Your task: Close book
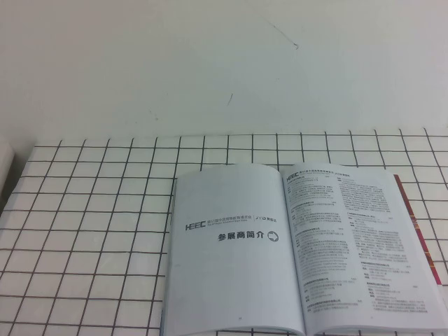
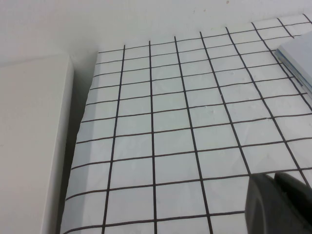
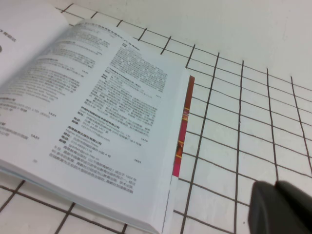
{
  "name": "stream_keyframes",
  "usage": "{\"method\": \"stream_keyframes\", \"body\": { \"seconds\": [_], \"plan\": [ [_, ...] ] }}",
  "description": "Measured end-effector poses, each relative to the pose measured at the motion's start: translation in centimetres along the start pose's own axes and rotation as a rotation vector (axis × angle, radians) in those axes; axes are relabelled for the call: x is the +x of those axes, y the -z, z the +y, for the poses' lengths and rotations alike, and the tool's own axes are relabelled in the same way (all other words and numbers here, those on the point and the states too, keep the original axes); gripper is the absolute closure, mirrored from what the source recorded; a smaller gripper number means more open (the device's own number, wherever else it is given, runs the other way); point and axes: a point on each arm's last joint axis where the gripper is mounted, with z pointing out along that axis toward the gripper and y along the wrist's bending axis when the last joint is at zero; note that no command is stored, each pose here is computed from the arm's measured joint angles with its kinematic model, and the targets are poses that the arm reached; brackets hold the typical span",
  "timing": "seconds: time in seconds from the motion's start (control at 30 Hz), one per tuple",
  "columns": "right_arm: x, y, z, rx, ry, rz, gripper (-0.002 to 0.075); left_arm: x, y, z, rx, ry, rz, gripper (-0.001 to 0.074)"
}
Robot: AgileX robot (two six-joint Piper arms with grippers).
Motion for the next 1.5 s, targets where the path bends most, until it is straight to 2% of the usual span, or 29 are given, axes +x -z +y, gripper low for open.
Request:
{"method": "stream_keyframes", "body": {
  "seconds": [1.33, 1.5],
  "plan": [
    [-0.03, 0.00, 0.00, 0.000, -0.003, -0.003, 0.0729, 0.00, 0.00, 0.00, 0.000, 0.005, 0.000, 0.0738],
    [-0.23, -0.07, -0.08, 0.011, -0.043, -0.041, 0.0729, -0.22, -0.02, 0.03, -0.003, 0.005, -0.030, 0.0738]
  ]
}}
